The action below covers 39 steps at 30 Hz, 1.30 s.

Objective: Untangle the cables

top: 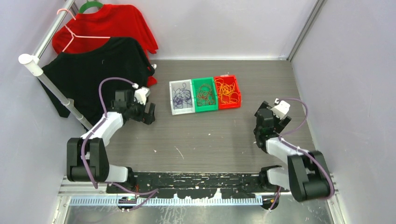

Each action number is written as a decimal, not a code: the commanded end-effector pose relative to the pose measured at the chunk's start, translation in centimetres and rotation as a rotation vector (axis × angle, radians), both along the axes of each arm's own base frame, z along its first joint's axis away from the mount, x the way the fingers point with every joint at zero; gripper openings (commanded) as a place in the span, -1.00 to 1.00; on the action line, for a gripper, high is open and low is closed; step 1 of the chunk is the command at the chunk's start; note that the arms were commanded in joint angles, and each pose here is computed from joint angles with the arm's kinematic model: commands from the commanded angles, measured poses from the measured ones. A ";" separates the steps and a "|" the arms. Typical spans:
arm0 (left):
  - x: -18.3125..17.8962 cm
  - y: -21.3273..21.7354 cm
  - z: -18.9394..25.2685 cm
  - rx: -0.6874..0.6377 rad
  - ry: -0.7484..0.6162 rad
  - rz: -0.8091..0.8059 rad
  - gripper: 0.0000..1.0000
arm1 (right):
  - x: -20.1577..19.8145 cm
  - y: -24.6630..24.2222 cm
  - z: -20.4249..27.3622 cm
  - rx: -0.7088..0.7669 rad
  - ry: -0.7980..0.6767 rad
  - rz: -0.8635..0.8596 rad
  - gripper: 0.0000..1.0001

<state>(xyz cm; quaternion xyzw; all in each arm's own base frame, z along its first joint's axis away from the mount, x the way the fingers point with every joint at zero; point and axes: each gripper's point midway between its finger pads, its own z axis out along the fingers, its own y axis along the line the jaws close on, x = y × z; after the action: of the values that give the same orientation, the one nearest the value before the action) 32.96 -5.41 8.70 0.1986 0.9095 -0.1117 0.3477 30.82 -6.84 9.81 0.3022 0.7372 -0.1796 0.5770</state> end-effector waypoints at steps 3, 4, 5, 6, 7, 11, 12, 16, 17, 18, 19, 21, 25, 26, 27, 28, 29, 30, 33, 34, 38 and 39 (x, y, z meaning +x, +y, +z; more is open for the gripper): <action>4.1 0.3 -0.7 -0.095 -0.242 0.078 0.99 | 2.6 -0.9 1.2 -0.071 -0.152 -0.009 1.00; 4.1 0.5 -0.9 -0.096 -0.251 0.087 0.99 | 2.7 -0.8 0.9 -0.075 -0.155 -0.002 0.99; 4.1 0.7 -1.1 -0.097 -0.267 0.096 0.99 | 2.9 -0.8 0.6 -0.077 -0.161 0.001 0.99; 4.3 0.9 -1.0 -0.092 -0.295 0.109 0.99 | 3.0 -0.8 0.3 -0.082 -0.166 0.004 1.00; 4.3 1.1 -1.0 -0.088 -0.319 0.122 0.99 | 3.3 -0.7 0.3 -0.095 -0.168 0.015 1.00; 4.5 2.0 0.2 -0.106 -0.505 0.189 0.99 | 5.2 2.3 -1.4 -0.101 -0.106 0.239 0.99; 4.7 2.1 0.4 -0.116 -0.532 0.201 0.99 | 5.3 2.5 -1.7 -0.119 -0.118 0.263 1.00; 4.6 2.4 -0.2 -0.139 -0.616 0.239 0.99 | 5.8 2.8 -1.9 -0.114 -0.084 0.275 1.00; 4.6 2.5 -1.0 -0.138 -0.626 0.247 0.99 | 6.1 2.6 -1.9 -0.114 -0.083 0.269 1.00; 4.8 2.7 -1.3 -0.147 -0.656 0.268 0.99 | 6.2 2.5 -2.0 -0.105 -0.074 0.266 0.99; 5.2 2.7 -0.7 -0.157 -0.687 0.272 0.99 | 6.3 2.3 -2.2 -0.092 -0.056 0.264 1.00; 4.8 2.3 -1.3 -0.135 -0.602 0.235 0.99 | 6.6 2.0 -2.3 -0.077 -0.052 0.260 1.00; 5.8 2.6 -1.9 -0.137 -0.553 0.258 1.00 | 6.6 1.8 -2.4 -0.067 -0.048 0.257 0.99; 5.7 2.5 -1.9 -0.138 -0.552 0.258 0.99 | 6.6 1.8 -2.4 -0.067 -0.049 0.258 1.00; 5.8 2.6 -1.6 -0.141 -0.575 0.262 0.99 | 6.6 1.8 -2.4 -0.067 -0.046 0.257 1.00; 5.9 2.6 -1.4 -0.144 -0.590 0.265 0.99 | 6.6 1.8 -2.4 -0.067 -0.045 0.257 0.99; 5.9 2.6 -1.5 -0.142 -0.580 0.262 0.99 | 6.5 1.8 -2.4 -0.067 -0.045 0.257 1.00; 5.7 2.6 -1.7 -0.140 -0.565 0.259 0.99 | 6.5 1.8 -2.4 -0.067 -0.046 0.257 0.99; 5.9 2.7 -1.5 -0.142 -0.584 0.265 0.99 | 6.6 1.8 -2.4 -0.067 -0.046 0.258 0.99; 5.9 2.6 -1.5 -0.143 -0.577 0.262 0.99 | 6.5 1.8 -2.4 -0.066 -0.046 0.257 0.99; 5.9 2.6 -1.5 -0.142 -0.580 0.264 0.99 | 6.6 1.8 -2.4 -0.066 -0.047 0.256 1.00; 5.9 2.6 -1.6 -0.142 -0.578 0.263 0.99 | 6.6 1.8 -2.4 -0.067 -0.047 0.257 0.99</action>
<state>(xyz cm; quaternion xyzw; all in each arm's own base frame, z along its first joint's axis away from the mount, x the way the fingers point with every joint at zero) 37.55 -3.22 4.94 0.0822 0.8055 -0.0776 0.5817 36.24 -5.09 4.96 0.1788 0.7761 -0.1344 0.5895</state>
